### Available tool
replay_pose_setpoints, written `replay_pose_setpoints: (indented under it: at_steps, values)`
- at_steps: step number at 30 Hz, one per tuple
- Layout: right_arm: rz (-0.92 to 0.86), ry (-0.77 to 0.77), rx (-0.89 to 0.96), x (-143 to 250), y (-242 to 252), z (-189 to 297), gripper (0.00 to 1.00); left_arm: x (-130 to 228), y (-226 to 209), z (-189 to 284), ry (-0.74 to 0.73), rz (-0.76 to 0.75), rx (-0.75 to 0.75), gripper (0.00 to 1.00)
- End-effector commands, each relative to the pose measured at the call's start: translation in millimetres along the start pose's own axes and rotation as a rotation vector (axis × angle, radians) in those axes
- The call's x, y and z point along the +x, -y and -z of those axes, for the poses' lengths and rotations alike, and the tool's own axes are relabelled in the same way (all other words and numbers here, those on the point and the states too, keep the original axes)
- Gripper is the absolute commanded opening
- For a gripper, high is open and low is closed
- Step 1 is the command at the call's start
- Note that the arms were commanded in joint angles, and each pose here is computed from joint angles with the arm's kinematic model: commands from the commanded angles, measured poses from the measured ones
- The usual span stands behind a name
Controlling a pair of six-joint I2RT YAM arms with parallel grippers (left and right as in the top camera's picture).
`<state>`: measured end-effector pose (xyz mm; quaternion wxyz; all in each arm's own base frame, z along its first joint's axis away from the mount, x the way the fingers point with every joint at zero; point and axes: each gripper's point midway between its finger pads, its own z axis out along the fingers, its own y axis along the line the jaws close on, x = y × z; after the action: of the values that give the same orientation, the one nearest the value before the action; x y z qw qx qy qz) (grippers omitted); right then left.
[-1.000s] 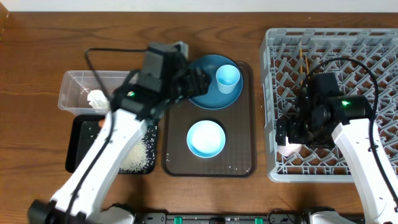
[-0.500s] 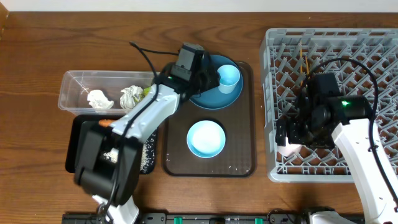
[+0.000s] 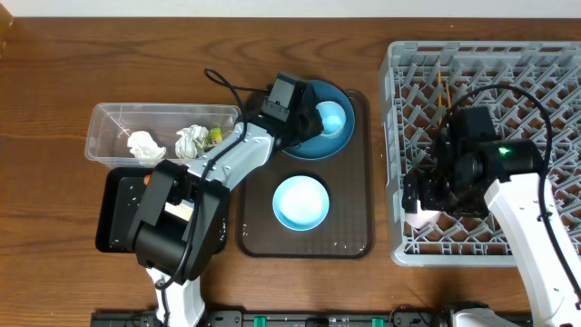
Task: Sort waste into correct bins and load items into the dishwasher rack
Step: 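Reach the left gripper to the light-blue cup on the blue plate and grasp it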
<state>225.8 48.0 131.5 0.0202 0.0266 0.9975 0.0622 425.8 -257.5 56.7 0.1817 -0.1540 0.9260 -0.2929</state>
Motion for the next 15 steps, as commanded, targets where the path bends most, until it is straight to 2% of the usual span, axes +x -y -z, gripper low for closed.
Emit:
replay_pose_setpoints:
  at_steps: [1, 6, 11, 15]
  values:
    - [0.002, -0.009, -0.007, 1.2, -3.2, -1.5, 0.99, -4.0, -5.1, -1.9, 0.010, 0.005, -0.012, 0.06]
    - [0.007, 0.002, -0.007, -1.5, -3.4, -1.5, 0.99, -16.3, 8.5, 20.8, 0.007, 0.019, 0.064, 0.06]
    - [0.044, 0.010, -0.009, -3.5, -1.5, 8.4, 0.99, -23.9, 44.8, 79.3, -0.059, 0.007, 0.269, 0.06]
    - [0.110, 0.097, -0.084, -15.3, -12.0, 38.4, 0.99, -5.2, 76.6, 133.3, -0.205, -0.083, 0.499, 0.06]
